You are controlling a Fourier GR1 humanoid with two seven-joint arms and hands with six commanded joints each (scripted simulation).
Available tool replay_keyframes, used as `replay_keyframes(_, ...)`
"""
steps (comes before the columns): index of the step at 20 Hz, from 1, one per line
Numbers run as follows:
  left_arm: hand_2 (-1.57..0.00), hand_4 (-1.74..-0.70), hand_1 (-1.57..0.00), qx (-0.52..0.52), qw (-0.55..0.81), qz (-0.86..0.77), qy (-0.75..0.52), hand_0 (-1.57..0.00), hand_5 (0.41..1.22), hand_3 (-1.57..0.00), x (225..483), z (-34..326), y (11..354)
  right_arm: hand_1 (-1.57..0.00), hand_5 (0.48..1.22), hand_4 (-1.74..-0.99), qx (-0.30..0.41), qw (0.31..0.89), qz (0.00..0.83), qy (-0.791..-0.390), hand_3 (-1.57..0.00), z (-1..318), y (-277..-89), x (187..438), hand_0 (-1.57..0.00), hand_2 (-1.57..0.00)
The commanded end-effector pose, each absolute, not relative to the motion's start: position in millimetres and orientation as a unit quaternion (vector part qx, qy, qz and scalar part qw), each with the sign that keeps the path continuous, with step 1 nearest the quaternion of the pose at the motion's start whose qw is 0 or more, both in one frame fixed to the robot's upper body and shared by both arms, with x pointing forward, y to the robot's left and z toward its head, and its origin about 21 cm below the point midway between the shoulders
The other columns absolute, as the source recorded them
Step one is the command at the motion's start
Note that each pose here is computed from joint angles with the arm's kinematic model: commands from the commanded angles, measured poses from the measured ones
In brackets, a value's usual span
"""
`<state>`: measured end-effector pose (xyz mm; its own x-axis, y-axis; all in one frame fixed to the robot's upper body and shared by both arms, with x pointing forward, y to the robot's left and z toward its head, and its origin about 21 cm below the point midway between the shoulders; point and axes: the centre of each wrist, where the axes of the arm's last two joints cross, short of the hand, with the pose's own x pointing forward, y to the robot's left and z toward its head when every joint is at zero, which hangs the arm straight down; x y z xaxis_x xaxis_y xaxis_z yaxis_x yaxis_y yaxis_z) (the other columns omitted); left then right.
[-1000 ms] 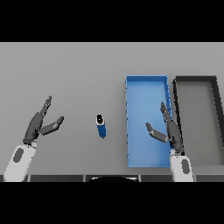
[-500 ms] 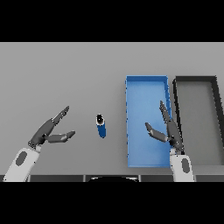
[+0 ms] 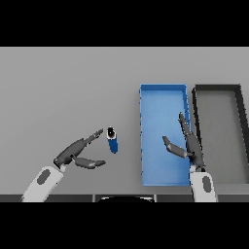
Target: Pick up the blue pipe and place it into the blue bin.
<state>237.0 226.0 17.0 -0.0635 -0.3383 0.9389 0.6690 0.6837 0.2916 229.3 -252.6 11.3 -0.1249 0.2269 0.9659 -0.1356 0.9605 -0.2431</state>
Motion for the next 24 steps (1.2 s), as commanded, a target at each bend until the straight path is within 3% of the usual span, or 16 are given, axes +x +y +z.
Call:
replay_keyframes(1,0.00,-1.12,0.00,-0.139,0.669,-0.376,-0.626,0.00,0.446,0.00,240,14,218,0.00,0.617,-1.270,-0.028,0.659,0.133,-0.740,0.00,12,-252.5,230,0.00,0.00)
replay_keyframes(11,0.00,-1.08,0.00,-0.155,0.665,-0.383,-0.622,0.00,0.442,0.00,260,-15,166,0.00,0.597,-1.265,-0.031,0.661,0.132,-0.738,0.00,9,-253.6,223,0.00,0.00)
replay_keyframes(14,0.00,-1.09,0.00,-0.180,0.659,-0.369,-0.630,0.00,0.477,0.00,267,-17,155,0.00,0.598,-1.264,-0.031,0.660,0.130,-0.739,0.00,13,-259.5,222,0.00,0.00)
replay_keyframes(16,-0.11,-1.14,-0.03,-0.200,0.659,-0.347,-0.637,0.00,0.550,-0.10,268,-21,144,0.00,0.601,-1.266,-0.031,0.659,0.132,-0.740,0.00,12,-257.7,220,0.00,0.00)
replay_keyframes(17,-0.29,-1.21,-0.16,-0.205,0.663,-0.330,-0.640,-0.02,0.607,-0.26,272,-22,142,0.00,0.600,-1.261,-0.033,0.659,0.131,-0.740,0.00,12,-259.3,219,0.00,0.00)
replay_keyframes(18,-0.48,-1.25,-0.35,-0.215,0.671,-0.313,-0.637,-0.19,0.730,-0.52,275,-23,141,0.00,0.600,-1.260,-0.031,0.661,0.132,-0.739,0.00,12,-257.2,221,0.00,0.00)
replay_keyframes(20,-0.87,-1.42,-0.79,-0.217,0.671,-0.297,-0.644,-0.67,0.906,-0.88,272,-22,137,0.00,0.605,-1.259,-0.031,0.665,0.132,-0.735,0.00,10,-258.1,224,0.00,0.00)
replay_keyframes(22,-1.12,-1.53,-1.07,-0.217,0.676,-0.287,-0.643,-0.99,1.020,-1.10,271,-31,134,0.00,0.611,-1.262,-0.029,0.661,0.129,-0.739,0.00,8,-259.8,220,0.00,0.00)
replay_keyframes(24,-1.29,-1.60,-1.25,-0.213,0.661,-0.292,-0.657,-1.20,1.092,-1.21,266,-27,129,0.00,0.614,-1.260,-0.030,0.660,0.127,-0.740,0.00,10,-254.4,223,0.00,0.00)
